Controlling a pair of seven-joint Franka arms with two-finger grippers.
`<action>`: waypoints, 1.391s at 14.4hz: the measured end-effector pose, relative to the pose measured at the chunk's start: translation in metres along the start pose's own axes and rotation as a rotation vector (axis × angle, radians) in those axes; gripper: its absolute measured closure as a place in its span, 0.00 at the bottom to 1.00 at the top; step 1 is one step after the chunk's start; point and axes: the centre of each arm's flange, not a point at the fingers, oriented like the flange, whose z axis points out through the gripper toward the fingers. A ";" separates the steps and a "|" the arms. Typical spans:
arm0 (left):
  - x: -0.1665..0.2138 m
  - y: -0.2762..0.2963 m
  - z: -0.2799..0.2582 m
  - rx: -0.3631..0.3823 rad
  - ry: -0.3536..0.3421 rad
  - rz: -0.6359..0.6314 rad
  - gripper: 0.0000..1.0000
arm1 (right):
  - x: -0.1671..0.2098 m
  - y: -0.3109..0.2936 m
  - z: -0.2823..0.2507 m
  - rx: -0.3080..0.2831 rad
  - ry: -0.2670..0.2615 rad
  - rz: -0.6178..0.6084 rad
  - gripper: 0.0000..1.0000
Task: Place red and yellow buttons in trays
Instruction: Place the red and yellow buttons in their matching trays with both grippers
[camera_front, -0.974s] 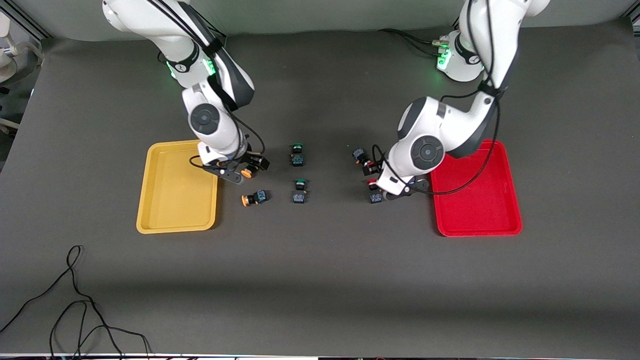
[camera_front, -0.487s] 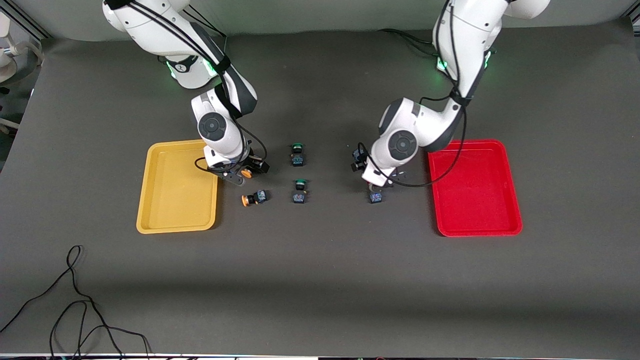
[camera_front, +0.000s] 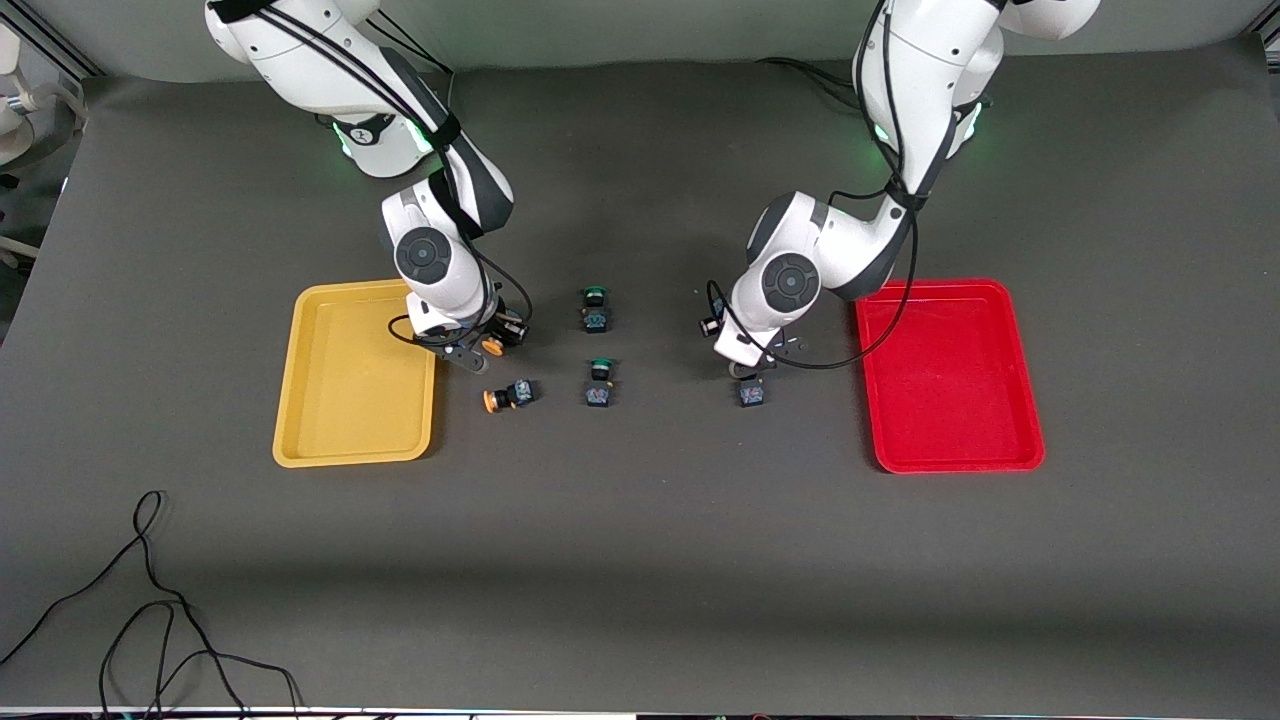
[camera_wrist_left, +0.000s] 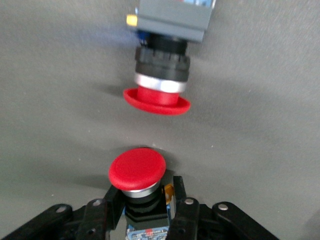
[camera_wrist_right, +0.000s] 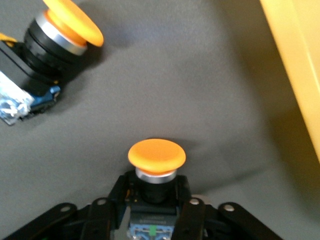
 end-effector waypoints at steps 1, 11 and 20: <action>0.006 0.000 -0.012 -0.009 0.001 -0.010 0.56 | 0.003 0.000 -0.006 0.002 0.001 0.004 0.59; 0.172 -0.204 -0.210 0.047 -0.169 0.064 0.57 | 0.152 0.181 -0.167 0.041 -0.041 -0.043 0.59; 0.159 -0.297 -0.070 0.040 -0.131 0.124 0.56 | 0.144 0.233 -0.073 -0.020 -0.062 -0.041 0.59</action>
